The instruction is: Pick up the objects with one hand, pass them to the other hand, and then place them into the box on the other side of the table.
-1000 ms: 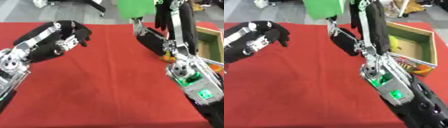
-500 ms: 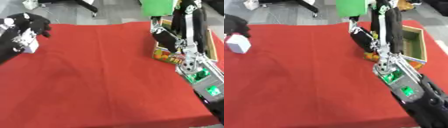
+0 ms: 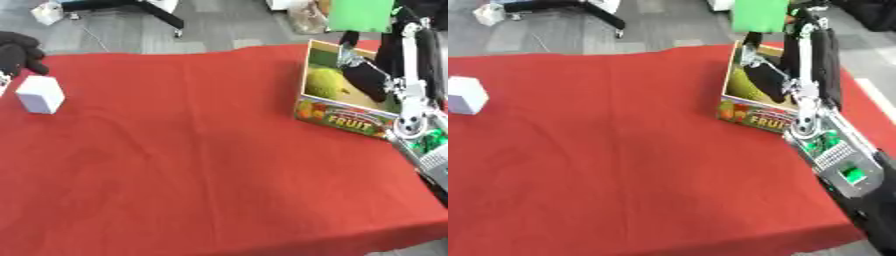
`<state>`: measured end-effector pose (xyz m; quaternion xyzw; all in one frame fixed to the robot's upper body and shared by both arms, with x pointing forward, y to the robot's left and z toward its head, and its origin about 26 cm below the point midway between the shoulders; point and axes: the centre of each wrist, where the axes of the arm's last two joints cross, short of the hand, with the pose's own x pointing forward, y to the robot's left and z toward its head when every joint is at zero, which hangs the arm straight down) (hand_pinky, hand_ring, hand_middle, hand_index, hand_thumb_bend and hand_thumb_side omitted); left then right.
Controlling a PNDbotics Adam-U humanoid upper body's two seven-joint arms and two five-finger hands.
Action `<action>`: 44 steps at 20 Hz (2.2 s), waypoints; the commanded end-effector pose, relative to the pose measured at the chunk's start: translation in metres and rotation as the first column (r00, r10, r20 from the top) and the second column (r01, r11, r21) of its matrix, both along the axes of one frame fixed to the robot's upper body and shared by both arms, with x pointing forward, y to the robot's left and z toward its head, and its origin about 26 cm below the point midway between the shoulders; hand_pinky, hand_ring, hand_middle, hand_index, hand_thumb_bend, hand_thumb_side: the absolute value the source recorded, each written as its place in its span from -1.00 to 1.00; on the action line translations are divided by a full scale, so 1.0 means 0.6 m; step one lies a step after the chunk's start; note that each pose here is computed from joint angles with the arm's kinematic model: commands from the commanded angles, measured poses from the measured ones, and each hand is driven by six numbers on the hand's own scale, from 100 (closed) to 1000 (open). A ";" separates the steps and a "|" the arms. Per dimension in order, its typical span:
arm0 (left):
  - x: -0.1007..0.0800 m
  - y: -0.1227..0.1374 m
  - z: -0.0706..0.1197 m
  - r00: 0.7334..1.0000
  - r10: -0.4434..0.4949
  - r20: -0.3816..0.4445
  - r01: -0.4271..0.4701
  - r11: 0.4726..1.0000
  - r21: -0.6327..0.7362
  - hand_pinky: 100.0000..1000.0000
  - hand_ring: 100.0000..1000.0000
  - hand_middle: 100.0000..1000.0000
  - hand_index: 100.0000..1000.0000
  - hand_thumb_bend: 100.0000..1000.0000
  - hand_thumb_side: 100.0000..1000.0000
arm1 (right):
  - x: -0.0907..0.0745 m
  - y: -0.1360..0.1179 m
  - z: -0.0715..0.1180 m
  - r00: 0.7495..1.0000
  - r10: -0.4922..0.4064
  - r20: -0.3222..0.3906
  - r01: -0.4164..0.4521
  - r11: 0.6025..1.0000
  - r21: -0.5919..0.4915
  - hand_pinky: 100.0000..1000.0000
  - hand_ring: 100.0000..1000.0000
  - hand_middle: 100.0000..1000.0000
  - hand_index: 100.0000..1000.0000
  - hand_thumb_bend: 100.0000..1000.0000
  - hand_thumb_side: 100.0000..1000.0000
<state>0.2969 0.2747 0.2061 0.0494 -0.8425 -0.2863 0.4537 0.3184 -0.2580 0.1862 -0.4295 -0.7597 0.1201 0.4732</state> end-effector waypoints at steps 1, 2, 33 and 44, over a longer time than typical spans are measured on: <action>-0.005 0.006 0.009 0.999 0.013 0.044 -0.012 1.000 -0.008 0.62 0.14 0.12 0.41 -0.72 0.24 | 0.033 -0.043 -0.004 0.969 -0.240 -0.056 0.240 0.971 0.001 -1.00 -0.67 -1.00 -0.52 -1.00 -0.52; -0.005 0.006 0.006 0.999 0.016 0.043 -0.015 1.000 -0.012 0.62 0.14 0.12 0.41 -0.72 0.24 | 0.045 -0.054 -0.013 0.964 -0.248 -0.090 0.250 0.968 0.003 -1.00 -0.67 -1.00 -0.52 -1.00 -0.51; -0.014 0.012 -0.026 0.998 0.058 0.003 -0.057 0.996 -0.071 0.63 0.14 0.12 0.42 -0.69 0.27 | 0.143 -0.225 -0.063 0.758 -0.461 -0.462 0.375 0.887 -0.270 -0.52 -0.21 -0.63 1.00 -0.54 0.10; -0.013 0.029 -0.009 0.989 0.144 0.018 -0.144 0.990 -0.008 0.63 0.14 0.13 0.44 -0.66 0.21 | 0.057 -0.167 0.015 0.945 -0.198 -0.260 0.186 0.980 -0.070 -0.45 -0.11 -0.40 0.93 -1.00 0.03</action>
